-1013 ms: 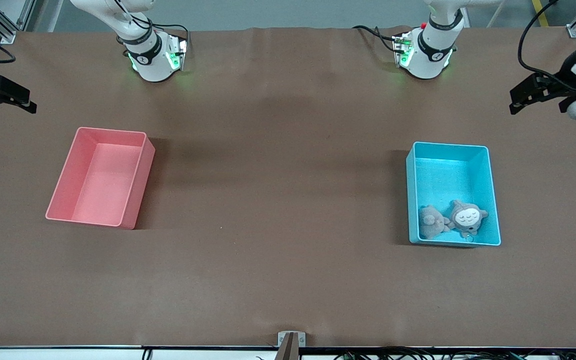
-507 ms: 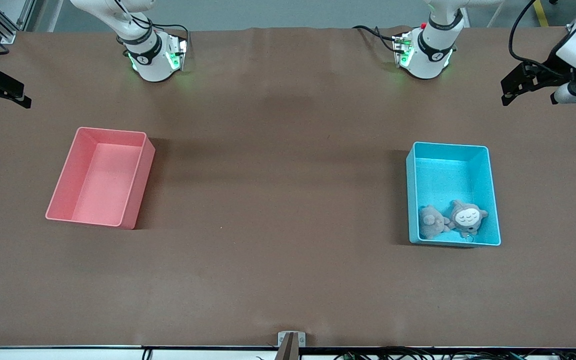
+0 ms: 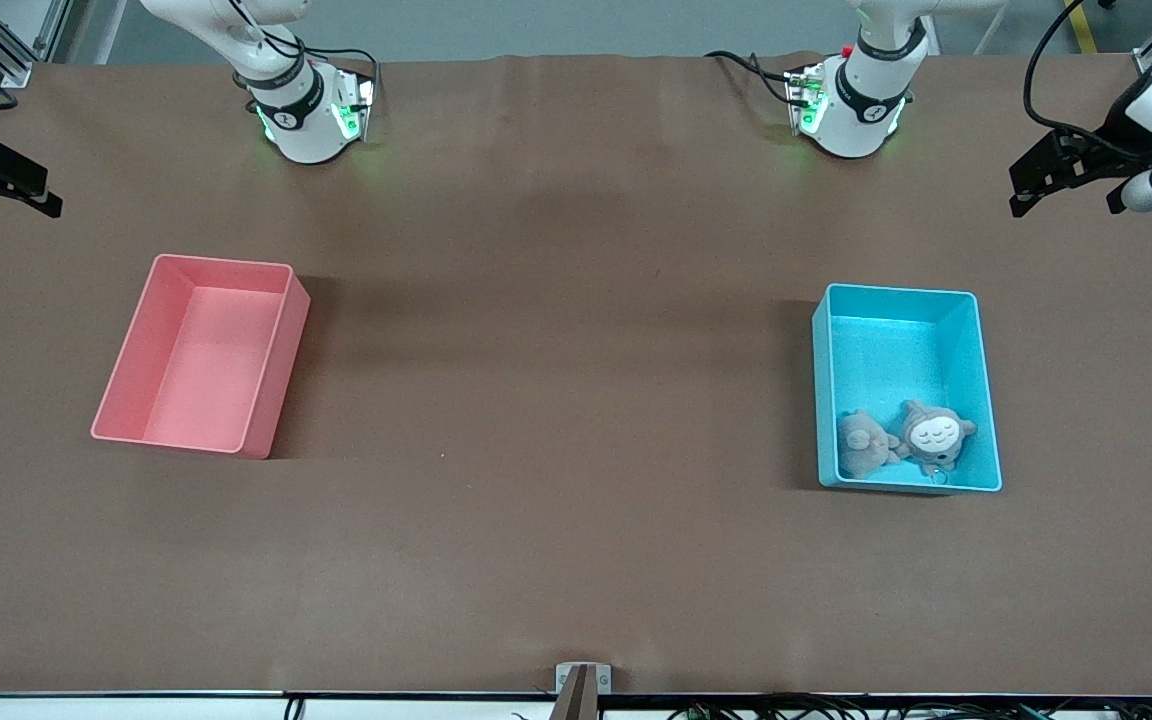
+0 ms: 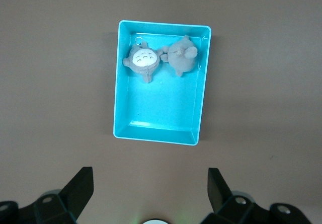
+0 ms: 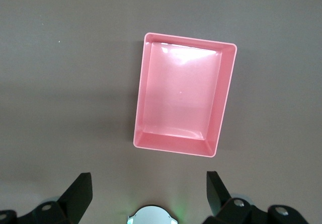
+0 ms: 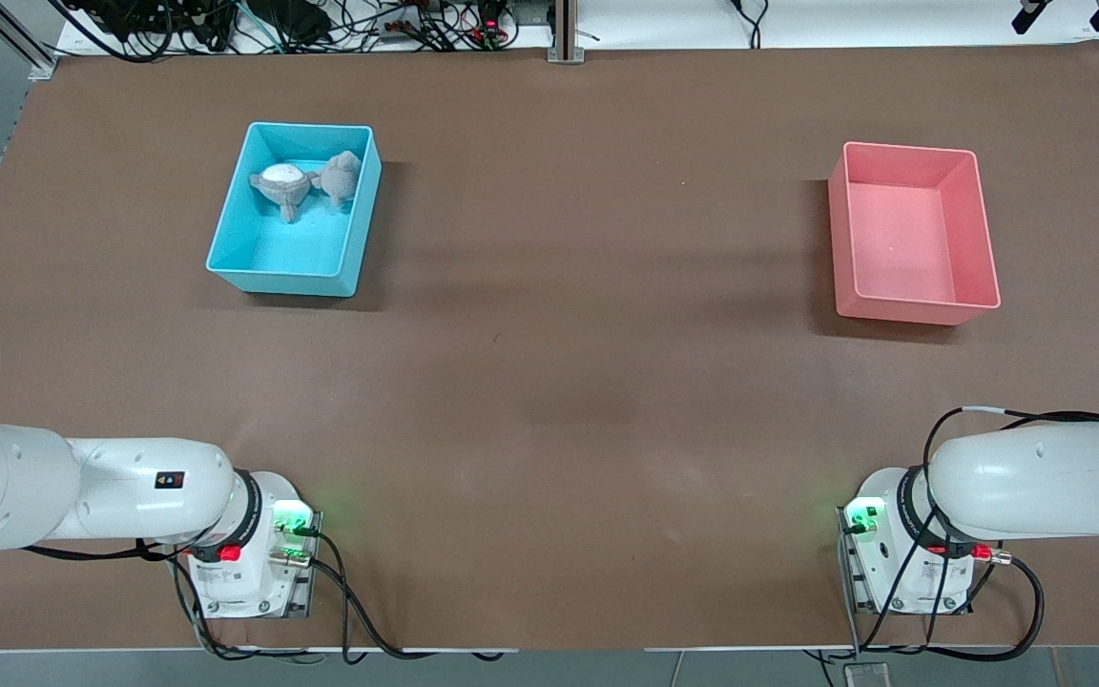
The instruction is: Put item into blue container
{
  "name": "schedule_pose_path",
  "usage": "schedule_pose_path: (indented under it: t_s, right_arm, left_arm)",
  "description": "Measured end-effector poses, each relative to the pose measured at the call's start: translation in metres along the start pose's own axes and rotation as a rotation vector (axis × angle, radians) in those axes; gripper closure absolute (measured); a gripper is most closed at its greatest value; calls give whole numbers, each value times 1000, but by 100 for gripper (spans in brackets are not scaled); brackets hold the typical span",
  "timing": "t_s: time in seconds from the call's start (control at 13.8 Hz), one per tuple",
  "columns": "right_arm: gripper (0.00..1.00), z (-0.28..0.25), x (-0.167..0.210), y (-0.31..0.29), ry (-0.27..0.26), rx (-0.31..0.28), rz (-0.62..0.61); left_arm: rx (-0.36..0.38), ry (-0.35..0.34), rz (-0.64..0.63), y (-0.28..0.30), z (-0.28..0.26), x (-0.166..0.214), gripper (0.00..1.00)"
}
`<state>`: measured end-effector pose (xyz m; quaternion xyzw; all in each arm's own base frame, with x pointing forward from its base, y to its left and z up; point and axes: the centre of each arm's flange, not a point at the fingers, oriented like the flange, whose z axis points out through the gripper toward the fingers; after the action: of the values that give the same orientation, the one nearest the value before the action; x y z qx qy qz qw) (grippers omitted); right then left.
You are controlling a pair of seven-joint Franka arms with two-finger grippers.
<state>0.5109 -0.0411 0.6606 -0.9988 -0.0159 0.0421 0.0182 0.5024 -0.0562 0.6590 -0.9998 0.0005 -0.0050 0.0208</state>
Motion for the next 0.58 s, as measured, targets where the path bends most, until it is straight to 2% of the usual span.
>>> schedule_pose_path:
  t_s: [0.58]
  right_arm:
    - [0,0,0,-1,-3,5,-1]
  left_arm:
    - [-1,-8,0,0,4,3,0]
